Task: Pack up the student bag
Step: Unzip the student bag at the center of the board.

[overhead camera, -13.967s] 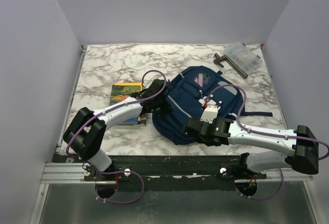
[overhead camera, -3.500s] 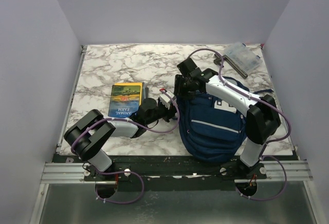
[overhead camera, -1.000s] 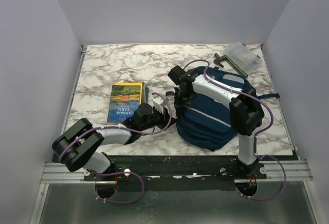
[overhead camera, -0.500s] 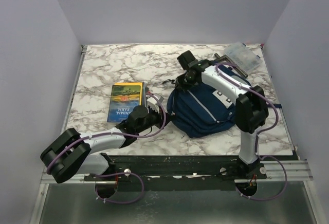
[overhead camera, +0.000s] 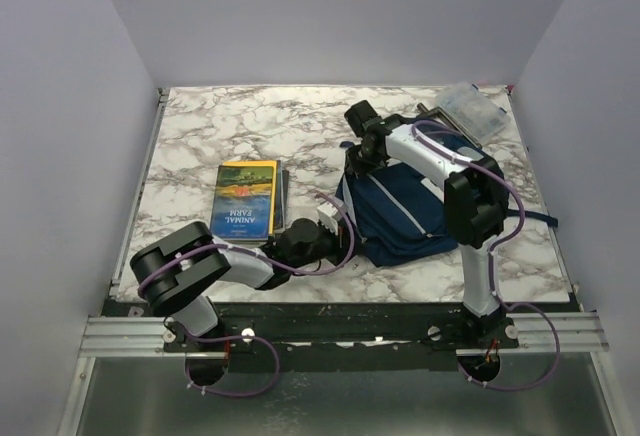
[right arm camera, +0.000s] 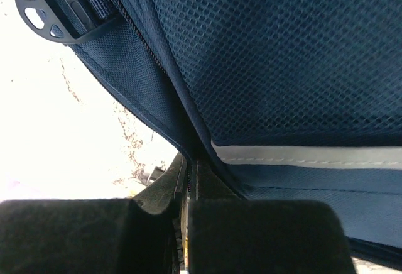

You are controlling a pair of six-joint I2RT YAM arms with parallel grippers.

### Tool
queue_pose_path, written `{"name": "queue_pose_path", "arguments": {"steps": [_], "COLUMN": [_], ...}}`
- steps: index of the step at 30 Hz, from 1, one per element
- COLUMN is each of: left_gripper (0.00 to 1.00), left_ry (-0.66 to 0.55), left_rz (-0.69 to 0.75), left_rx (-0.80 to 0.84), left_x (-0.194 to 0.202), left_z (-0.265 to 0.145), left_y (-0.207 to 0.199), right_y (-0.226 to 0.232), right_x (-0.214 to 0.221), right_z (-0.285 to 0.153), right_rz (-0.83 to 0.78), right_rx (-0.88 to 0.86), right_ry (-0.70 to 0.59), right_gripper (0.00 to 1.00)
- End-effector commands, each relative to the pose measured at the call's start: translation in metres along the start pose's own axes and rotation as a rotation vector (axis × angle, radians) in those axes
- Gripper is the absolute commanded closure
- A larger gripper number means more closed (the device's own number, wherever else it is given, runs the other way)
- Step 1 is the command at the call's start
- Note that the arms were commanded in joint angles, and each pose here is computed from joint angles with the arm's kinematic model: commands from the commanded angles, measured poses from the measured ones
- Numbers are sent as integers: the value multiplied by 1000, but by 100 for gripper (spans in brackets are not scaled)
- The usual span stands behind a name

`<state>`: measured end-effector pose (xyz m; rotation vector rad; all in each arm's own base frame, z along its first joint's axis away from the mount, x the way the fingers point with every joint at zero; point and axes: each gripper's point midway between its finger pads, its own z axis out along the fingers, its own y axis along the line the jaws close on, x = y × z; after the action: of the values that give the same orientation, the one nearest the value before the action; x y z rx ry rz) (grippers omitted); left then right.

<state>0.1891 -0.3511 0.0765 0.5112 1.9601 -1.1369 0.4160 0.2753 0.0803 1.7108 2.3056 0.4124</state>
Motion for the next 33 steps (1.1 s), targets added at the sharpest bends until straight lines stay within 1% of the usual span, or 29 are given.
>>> {"name": "queue_pose_path", "arguments": {"steps": [1,6,8,9,10,12,14,16,18,19,21,23,24,25,27,29,30,33], "left_gripper": [100,100,100,100,100,100,100,100,100,100,100,100,100,100,100,100,100,100], "left_ry": [34,-20,-28,-30,-36,-41,-38,-28,-18,-11,-4,4,7,8,12,-1,-10,-19], "left_rz": [67,99,71,55,41,19,8,-9,-16,-20,-22,-27,-32,-39,-51,-52,-50,-41], "left_rx": [230,230,201,190,182,178,177,188,205,216,240,258,260,261,264,262,256,261], "left_x": [10,3,1,1,1,1,2,2,3,3,3,3,3,3,2,0,-2,-6], "left_z": [14,17,20,19,16,10,6,3,2,1,1,-1,-1,-2,-6,-11,-13,-16], "left_y": [-65,-77,-71,-67,-62,-57,-54,-54,-55,-57,-60,-62,-60,-59,-56,-52,-50,-48], "right_y": [81,107,106,102,96,75,54,33,5,-6,-37,-76,-98,-123,-156,-184,-189,-189], "right_x": [-25,-24,-25,-26,-26,-27,-30,-34,-46,-52,-59,-67,-66,-69,-67,-51,-45,-27], "right_z": [-19,-39,-41,-40,-41,-40,-46,-61,-77,-90,-104,-112,-111,-109,-110,-110,-110,-105], "right_rz": [142,111,50,-10,-71,-231,-422,-693,-887,-958,-1128,-1267,-1344,-1398,-1511,-1633,-1657,-1672], "right_rx": [-231,-267,-270,-263,-260,-237,-263,-323,-323,-319,-274,-184,-152,-81,2,56,61,5], "right_ry": [-71,-87,-99,-110,-114,-120,-125,-143,-177,-193,-173,-163,-115,-74,-55,-25,-16,12], "right_gripper": [99,99,100,99,96,74,60,45,35,30,25,18,17,17,14,13,13,14]}}
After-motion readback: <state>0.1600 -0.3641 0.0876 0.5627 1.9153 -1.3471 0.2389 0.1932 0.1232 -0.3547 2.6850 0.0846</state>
